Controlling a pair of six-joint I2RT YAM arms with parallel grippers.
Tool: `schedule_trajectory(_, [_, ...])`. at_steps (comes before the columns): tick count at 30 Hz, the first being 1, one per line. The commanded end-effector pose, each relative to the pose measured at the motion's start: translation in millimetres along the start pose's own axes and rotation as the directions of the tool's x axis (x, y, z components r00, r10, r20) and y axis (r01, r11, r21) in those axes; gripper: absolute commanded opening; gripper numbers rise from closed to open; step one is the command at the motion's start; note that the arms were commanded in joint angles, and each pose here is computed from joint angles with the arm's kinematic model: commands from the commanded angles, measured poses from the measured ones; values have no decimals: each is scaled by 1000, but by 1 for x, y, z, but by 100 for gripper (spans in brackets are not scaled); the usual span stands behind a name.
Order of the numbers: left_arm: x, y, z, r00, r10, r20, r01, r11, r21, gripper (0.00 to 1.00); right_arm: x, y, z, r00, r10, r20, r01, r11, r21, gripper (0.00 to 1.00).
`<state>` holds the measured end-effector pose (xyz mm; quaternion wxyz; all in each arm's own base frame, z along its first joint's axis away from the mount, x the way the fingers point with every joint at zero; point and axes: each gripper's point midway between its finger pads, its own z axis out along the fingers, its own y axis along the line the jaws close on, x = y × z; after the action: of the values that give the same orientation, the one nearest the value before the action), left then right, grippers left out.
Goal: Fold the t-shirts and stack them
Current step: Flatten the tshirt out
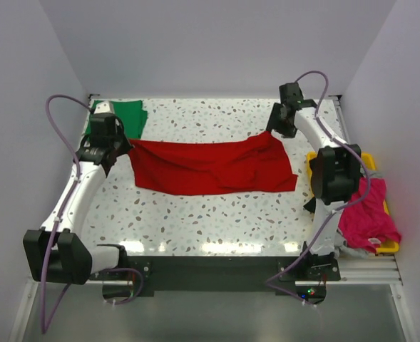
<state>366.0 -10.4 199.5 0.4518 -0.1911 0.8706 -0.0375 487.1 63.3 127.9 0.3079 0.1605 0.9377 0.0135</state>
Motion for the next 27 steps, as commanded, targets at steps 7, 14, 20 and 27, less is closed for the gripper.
schedule_trajectory(7, [-10,3,-6,997,-10,75,9,1000,13,0,34,13,-81,995,64,81,-44,971,-236,55])
schedule_trajectory(14, [-2,2,-6,998,-12,68,10,1000,30,0,113,26,-50,997,62,-41,-72,952,-298,48])
schedule_trajectory(20, [0,4,-6,998,-10,65,8,1000,27,0,142,46,-28,994,46,-102,-77,946,-316,48])
schedule_trajectory(27, [3,5,-6,998,-6,62,5,1000,25,0,156,57,-16,988,55,-142,-100,938,-332,48])
